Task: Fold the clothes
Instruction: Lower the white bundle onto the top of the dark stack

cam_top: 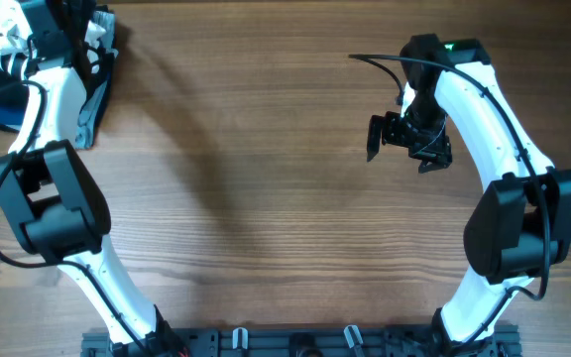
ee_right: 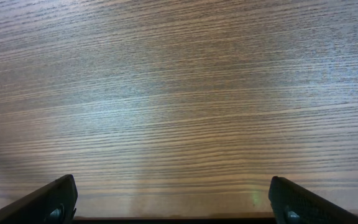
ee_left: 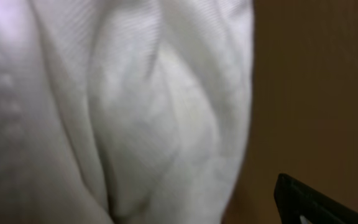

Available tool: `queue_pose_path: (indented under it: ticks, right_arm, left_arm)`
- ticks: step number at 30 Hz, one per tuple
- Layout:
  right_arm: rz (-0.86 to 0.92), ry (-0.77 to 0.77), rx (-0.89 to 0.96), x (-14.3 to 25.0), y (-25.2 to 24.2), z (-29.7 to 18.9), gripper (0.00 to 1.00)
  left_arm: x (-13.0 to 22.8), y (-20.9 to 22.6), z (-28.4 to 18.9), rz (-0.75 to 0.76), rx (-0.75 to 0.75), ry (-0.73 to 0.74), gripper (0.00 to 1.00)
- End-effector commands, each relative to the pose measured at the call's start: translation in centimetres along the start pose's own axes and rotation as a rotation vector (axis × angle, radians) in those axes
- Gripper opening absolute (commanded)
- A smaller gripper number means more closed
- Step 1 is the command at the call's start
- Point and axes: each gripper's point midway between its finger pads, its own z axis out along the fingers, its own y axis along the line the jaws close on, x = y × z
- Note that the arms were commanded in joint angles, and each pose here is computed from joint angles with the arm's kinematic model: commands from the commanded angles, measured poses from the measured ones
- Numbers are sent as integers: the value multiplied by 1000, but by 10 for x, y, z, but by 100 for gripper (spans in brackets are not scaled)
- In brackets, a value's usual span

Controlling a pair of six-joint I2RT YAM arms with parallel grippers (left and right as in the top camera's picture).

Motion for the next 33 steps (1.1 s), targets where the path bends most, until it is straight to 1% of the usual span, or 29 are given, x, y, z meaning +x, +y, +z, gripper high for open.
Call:
queue_pose_path:
  ticks: [1, 5, 9, 13, 16, 19, 21, 23, 26, 27, 28, 29, 33]
  right_arm:
    - [-9, 19, -10, -1, 4, 4, 100]
    - [-5, 47, -1, -1, 3, 12, 100]
    - [-5, 61, -10, -1, 4, 15, 100]
    - [-19, 72, -18, 2, 5, 15, 100]
    - [-26, 86, -13, 5, 4, 15, 100]
    - [-33, 99, -9, 8, 3, 15, 100]
    - [-36, 101, -9, 9, 3, 15, 100]
    - [-36, 102, -9, 9, 3, 14, 100]
    - [-36, 102, -9, 9, 3, 14, 100]
    - [-35, 102, -9, 9, 3, 14, 100]
    - [-36, 102, -9, 9, 3, 14, 100]
    - [-36, 102, -9, 9, 3, 14, 100]
    - [-50, 105, -8, 10, 3, 14, 100]
  left_arm:
    - [-34, -45, -39, -12, 101, -65, 99]
    - [-45, -68, -63, -14, 153, -86, 100]
    - [-53, -92, -90, 35, 205, -113, 100]
    - [-60, -99, -100, 33, 217, -135, 99]
    - [-59, -96, -99, 39, 204, -131, 99]
    - [-58, -82, -96, 44, 141, -140, 99]
    - [-57, -79, -95, 48, 124, -134, 100]
    - [-51, -72, -95, 73, 94, -109, 99]
    - [-39, -49, -97, 103, 0, -50, 100]
    - [-37, -44, -98, 109, -23, -41, 92]
    - [-35, -37, -100, 143, -52, -25, 40]
    - [-33, -33, -101, 161, -70, -17, 4]
    - [-36, -10, -112, 191, -185, -25, 4]
